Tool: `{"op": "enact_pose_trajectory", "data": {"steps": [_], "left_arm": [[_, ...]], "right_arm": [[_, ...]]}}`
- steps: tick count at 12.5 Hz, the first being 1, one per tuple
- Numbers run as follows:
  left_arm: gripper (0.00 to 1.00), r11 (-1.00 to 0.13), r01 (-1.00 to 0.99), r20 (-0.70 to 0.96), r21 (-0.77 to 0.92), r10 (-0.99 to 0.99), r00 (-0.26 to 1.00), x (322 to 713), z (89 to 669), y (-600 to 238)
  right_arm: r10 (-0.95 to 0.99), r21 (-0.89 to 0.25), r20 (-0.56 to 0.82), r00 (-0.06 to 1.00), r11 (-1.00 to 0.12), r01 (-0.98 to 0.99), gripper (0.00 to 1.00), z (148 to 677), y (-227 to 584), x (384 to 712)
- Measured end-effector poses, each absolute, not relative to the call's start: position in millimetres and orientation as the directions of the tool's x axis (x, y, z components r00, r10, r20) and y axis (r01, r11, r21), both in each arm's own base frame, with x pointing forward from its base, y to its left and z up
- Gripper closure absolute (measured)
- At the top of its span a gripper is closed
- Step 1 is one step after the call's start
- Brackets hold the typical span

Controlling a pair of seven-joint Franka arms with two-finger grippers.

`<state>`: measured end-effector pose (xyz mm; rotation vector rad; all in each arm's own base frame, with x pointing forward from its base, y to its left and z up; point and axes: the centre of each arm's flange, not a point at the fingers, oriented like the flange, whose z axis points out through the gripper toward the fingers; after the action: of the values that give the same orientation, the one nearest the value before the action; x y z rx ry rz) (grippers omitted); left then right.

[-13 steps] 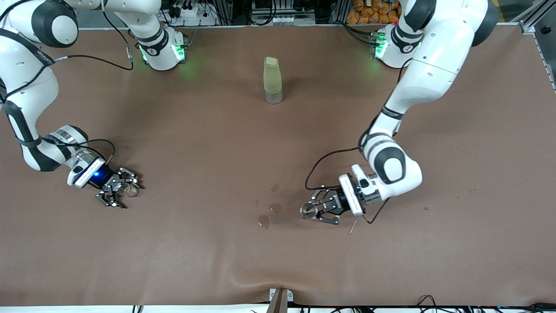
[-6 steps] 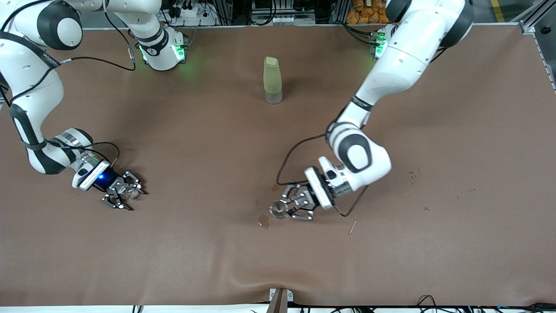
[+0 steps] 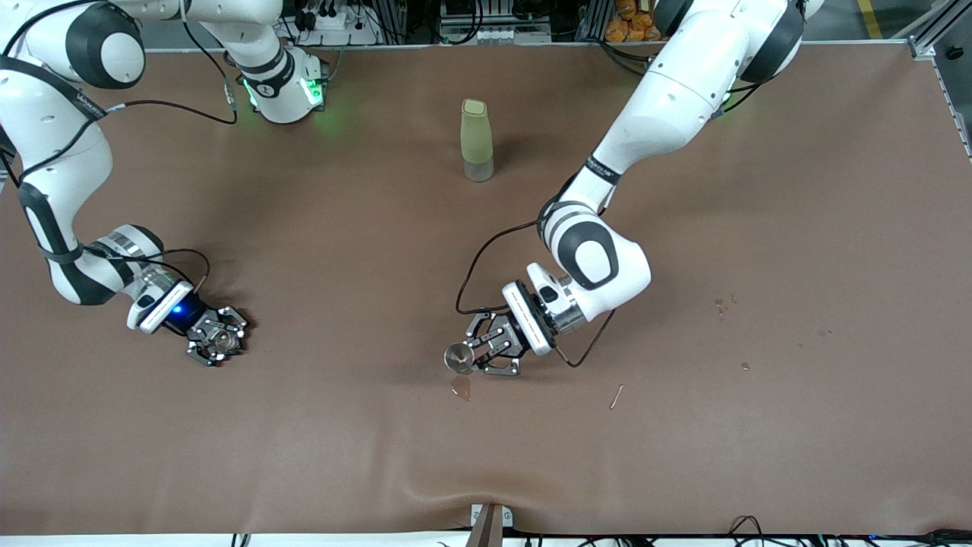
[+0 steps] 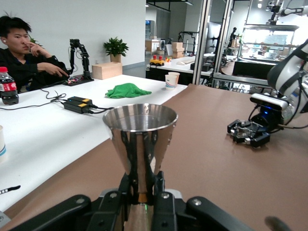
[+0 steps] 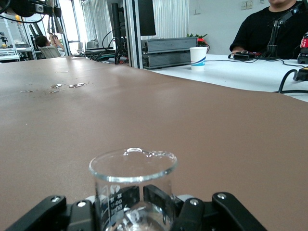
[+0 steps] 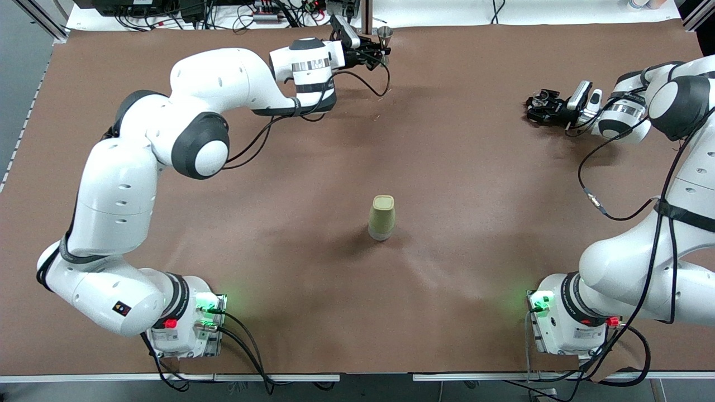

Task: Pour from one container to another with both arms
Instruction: 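Lift the jigger with the left gripper while the right gripper lifts the beaker, then move the beaker with the right gripper above the jigger's rim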

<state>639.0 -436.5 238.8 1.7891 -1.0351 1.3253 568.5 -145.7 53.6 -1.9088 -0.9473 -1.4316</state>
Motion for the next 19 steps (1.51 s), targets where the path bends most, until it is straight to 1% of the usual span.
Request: {"op": "enact_pose_trajectory", "data": {"steps": [4,6,10,12,14,17,19], "left_arm": [[0.79,-0.453,-0.891,0.965,0.02,-0.223,0.135,635.3,241.5,-453.9],[0.79,-0.462,-0.886,0.966,0.028,-0.215,0.143,631.3,241.4,-460.3],[0.79,-0.482,-0.876,0.971,-0.017,-0.219,0.101,633.7,260.7,-472.0],[0.79,-0.482,-0.876,0.974,-0.025,-0.21,0.088,635.7,268.5,-474.2],[0.79,-0.479,-0.878,0.974,-0.025,-0.211,0.087,634.2,268.1,-476.5],[0.79,-0.472,-0.881,0.974,-0.025,-0.211,0.085,630.8,267.8,-481.3],[0.79,-0.471,-0.882,0.974,-0.026,-0.211,0.084,630.4,268.4,-482.4]], "right_arm": [[0.16,-0.003,0.981,0.112,-0.563,0.827,0.88,67.9,-141.3,582.2],[0.136,0.02,0.989,0.064,-0.544,0.839,0.88,80.0,-138.0,593.9],[0.102,0.072,0.995,-0.021,-0.52,0.851,0.88,115.6,-135.8,622.2],[0.077,0.061,0.997,-0.025,-0.511,0.857,0.88,152.0,-134.1,648.6],[0.051,0.038,0.999,-0.015,-0.476,0.878,0.88,192.9,-111.2,680.2],[0.063,0.003,0.998,0.026,-0.429,0.903,0.88,232.8,-46.4,719.4],[0.075,-0.037,0.994,0.073,-0.405,0.914,0.88,251.2,7.9,736.4]]}}
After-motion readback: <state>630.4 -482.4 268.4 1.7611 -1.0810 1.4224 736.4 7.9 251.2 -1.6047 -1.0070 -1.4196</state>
